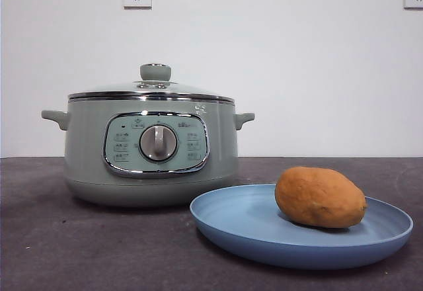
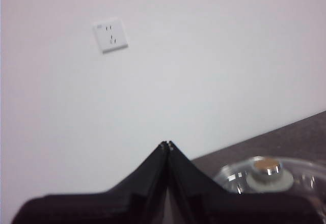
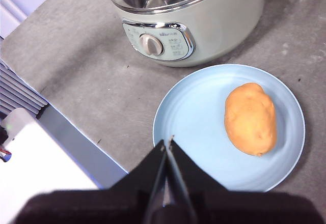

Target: Take the potato out from the steamer,put the potato on the plate,close the lid

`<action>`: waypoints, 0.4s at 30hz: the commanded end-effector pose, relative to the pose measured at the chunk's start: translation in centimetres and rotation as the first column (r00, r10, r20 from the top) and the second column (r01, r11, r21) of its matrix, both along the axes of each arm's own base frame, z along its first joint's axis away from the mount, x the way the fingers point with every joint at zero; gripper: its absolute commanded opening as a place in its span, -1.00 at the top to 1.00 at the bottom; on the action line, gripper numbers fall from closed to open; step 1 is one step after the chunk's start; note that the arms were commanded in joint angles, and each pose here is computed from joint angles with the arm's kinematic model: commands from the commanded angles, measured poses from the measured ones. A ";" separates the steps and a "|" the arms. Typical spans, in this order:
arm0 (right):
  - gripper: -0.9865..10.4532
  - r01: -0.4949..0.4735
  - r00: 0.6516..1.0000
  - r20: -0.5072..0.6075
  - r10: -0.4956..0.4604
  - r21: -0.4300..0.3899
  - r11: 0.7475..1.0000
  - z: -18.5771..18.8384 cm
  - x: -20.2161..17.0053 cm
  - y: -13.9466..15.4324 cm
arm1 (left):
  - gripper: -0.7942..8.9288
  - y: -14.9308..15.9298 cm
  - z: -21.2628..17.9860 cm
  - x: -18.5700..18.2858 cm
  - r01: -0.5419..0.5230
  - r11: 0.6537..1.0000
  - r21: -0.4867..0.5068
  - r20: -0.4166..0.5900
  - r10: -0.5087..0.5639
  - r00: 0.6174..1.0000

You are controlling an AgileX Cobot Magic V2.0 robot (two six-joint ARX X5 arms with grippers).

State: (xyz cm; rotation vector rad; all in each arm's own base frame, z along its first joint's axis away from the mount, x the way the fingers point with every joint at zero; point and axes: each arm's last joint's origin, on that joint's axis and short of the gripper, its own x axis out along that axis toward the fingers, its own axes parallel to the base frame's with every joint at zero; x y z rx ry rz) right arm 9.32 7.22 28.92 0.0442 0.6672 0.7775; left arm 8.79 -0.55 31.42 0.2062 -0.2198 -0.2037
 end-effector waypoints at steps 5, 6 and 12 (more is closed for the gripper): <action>0.83 0.004 1.000 0.003 -0.004 0.006 1.000 0.1 0.0 0.0 | 0.84 0.2 -7.5 0.5 -0.028 0.998 -0.061 -0.102 0.022 0.995; 0.83 0.005 1.000 0.003 -0.005 0.006 1.000 0.1 0.0 0.0 | 0.84 0.2 -8.3 0.5 -0.039 0.997 -0.065 -0.114 0.032 0.993; 0.83 0.004 1.000 0.003 -0.004 0.006 1.000 0.1 0.0 0.0 | 0.84 0.4 -12.2 0.7 -0.094 0.989 -0.116 -0.164 0.075 0.984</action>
